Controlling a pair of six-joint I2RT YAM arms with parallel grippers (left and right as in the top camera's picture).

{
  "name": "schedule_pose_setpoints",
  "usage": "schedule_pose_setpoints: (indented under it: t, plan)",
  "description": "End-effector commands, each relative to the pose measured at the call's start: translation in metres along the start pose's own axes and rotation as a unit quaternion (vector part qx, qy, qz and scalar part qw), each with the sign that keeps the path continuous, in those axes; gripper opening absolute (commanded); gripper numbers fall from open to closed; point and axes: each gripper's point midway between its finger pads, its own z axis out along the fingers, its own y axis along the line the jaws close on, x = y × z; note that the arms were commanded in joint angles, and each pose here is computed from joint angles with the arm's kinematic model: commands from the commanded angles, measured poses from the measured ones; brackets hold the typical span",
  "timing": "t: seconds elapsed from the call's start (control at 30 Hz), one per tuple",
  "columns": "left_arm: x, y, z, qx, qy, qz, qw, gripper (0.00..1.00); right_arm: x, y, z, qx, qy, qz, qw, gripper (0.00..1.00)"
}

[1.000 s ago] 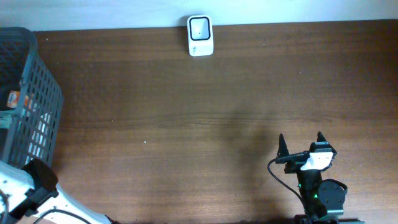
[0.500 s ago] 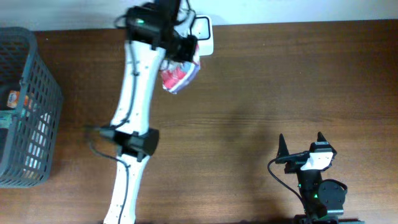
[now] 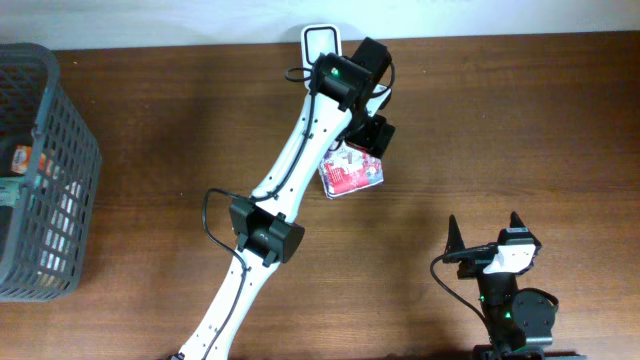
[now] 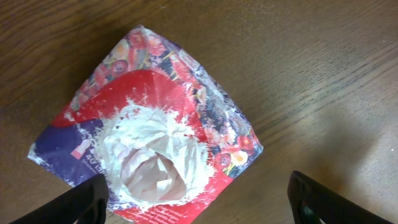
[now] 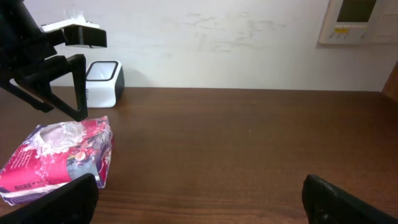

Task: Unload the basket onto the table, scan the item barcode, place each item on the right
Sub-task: 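Carry the red wipes pack with the left gripper and place it near the scanner, then reach the left gripper into the basket and grasp the green toilet tissue pack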

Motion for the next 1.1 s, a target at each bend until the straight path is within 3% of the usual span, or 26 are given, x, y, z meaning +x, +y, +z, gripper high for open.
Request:
schedule_pose_setpoints:
  t: [0.0, 0.1, 0.13, 0.23, 0.33, 0.43, 0.57, 0.67, 0.7, 0.77, 0.97, 1.0, 1.07]
  plan:
    - [-0.015, 0.021, -0.068, -0.006, -0.073, -0.016, 0.997, 0.86, 0.004, 0.001, 0.0, 0.0, 0.003, -0.001, 1.0, 0.99]
    - [-0.026, 0.052, -0.165, -0.016, -0.185, -0.04, 0.982, 0.84, 0.004, 0.001, 0.0, 0.0, 0.003, -0.001, 1.0, 0.99]
    - [-0.021, 0.072, -0.219, -0.027, -0.241, -0.057, 0.968, 0.84, 0.004, 0.001, 0.0, 0.0, 0.003, -0.001, 1.0, 0.99]
    - [0.018, 0.147, -0.309, -0.093, -0.315, -0.132, 0.935, 0.84, 0.004, 0.001, 0.0, 0.0, 0.003, -0.001, 1.0, 0.99]
    - [0.093, 0.249, -0.37, -0.203, -0.335, -0.281, 0.876, 0.85, 0.004, 0.001, 0.0, 0.0, 0.003, -0.001, 1.0, 0.99]
    - [0.175, 0.342, -0.397, -0.258, -0.334, -0.44, 0.793, 0.89, 0.004, 0.001, 0.0, 0.0, 0.003, -0.001, 1.0, 0.99]
    - [0.278, 0.42, -0.368, -0.269, -0.24, -0.586, 0.726, 0.89, 0.004, 0.001, 0.0, 0.0, 0.003, -0.001, 1.0, 0.99]
    - [0.32, 0.454, -0.334, -0.26, -0.187, -0.632, 0.705, 0.84, 0.004, 0.001, 0.0, 0.0, 0.003, -0.001, 1.0, 0.99]
    - [0.333, 0.468, -0.318, -0.259, -0.168, -0.635, 0.708, 0.84, 0.004, 0.001, 0.0, 0.0, 0.003, -0.001, 1.0, 0.99]
    - [0.349, 0.489, -0.291, -0.258, -0.145, -0.63, 0.718, 0.84, 0.004, 0.001, 0.0, 0.0, 0.003, -0.001, 1.0, 0.99]
    - [0.367, 0.53, -0.209, -0.253, -0.132, -0.64, 0.713, 0.91, 0.004, 0.001, 0.0, 0.0, 0.003, -0.001, 1.0, 0.99]
    - [0.369, 0.536, -0.199, -0.256, -0.139, -0.648, 0.704, 0.91, 0.004, 0.001, 0.0, 0.0, 0.003, -0.001, 1.0, 0.99]
    - [0.377, 0.547, -0.184, -0.263, -0.158, -0.681, 0.665, 0.92, 0.004, 0.001, 0.0, 0.0, 0.003, -0.001, 1.0, 0.99]
